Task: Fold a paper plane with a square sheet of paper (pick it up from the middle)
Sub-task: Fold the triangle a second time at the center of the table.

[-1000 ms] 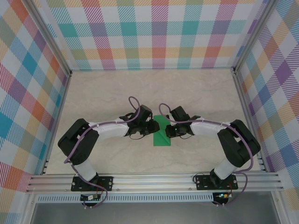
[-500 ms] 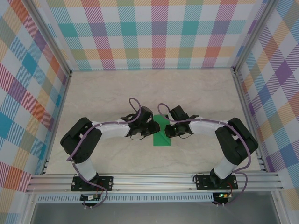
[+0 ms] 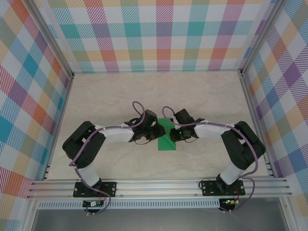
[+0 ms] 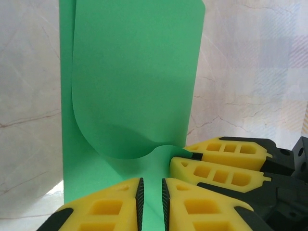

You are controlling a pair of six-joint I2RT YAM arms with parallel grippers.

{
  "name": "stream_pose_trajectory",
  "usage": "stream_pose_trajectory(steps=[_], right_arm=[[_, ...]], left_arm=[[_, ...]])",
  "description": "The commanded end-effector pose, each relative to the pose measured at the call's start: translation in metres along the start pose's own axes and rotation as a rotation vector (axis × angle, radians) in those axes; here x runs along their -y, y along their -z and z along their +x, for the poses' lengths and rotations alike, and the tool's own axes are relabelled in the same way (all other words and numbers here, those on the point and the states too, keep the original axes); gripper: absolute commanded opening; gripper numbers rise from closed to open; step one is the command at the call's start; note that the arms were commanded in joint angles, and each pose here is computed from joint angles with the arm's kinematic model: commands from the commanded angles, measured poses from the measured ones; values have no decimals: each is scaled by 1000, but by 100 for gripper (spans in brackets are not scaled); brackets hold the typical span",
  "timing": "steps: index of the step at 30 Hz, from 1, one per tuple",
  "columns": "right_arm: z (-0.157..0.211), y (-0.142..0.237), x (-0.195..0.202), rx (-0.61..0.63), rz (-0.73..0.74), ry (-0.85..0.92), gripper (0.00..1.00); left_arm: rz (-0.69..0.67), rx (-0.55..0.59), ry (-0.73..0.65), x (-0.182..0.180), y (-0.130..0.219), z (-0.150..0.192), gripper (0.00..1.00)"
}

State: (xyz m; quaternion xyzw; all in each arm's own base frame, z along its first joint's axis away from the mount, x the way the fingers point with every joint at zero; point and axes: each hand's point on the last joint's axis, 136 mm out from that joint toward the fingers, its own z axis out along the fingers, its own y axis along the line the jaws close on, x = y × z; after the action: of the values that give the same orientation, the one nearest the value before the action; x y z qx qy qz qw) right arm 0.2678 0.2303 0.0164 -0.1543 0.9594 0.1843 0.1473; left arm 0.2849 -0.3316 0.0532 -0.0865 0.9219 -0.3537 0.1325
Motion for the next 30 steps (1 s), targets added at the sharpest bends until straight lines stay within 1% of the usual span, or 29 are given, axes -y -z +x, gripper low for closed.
stream_pose_trajectory(steps=[1, 7, 19, 22, 26, 30], right_arm=[[0, -4, 6, -19, 25, 0, 15], [0, -3, 6, -18, 26, 0, 15], [1, -4, 7, -23, 31, -1, 15], [1, -3, 6, -19, 29, 0, 15], [0, -2, 6, -17, 30, 2, 15], [-1, -2, 6, -15, 30, 1, 15]], left_arm=[[42, -14, 40, 3, -8, 11, 19], [88, -6, 69, 7, -14, 11, 18], [108, -4, 83, 9, -19, 11, 19], [109, 6, 91, 9, -16, 12, 19], [71, 51, 95, 2, -6, 9, 21], [82, 66, 102, 3, -4, 7, 22]])
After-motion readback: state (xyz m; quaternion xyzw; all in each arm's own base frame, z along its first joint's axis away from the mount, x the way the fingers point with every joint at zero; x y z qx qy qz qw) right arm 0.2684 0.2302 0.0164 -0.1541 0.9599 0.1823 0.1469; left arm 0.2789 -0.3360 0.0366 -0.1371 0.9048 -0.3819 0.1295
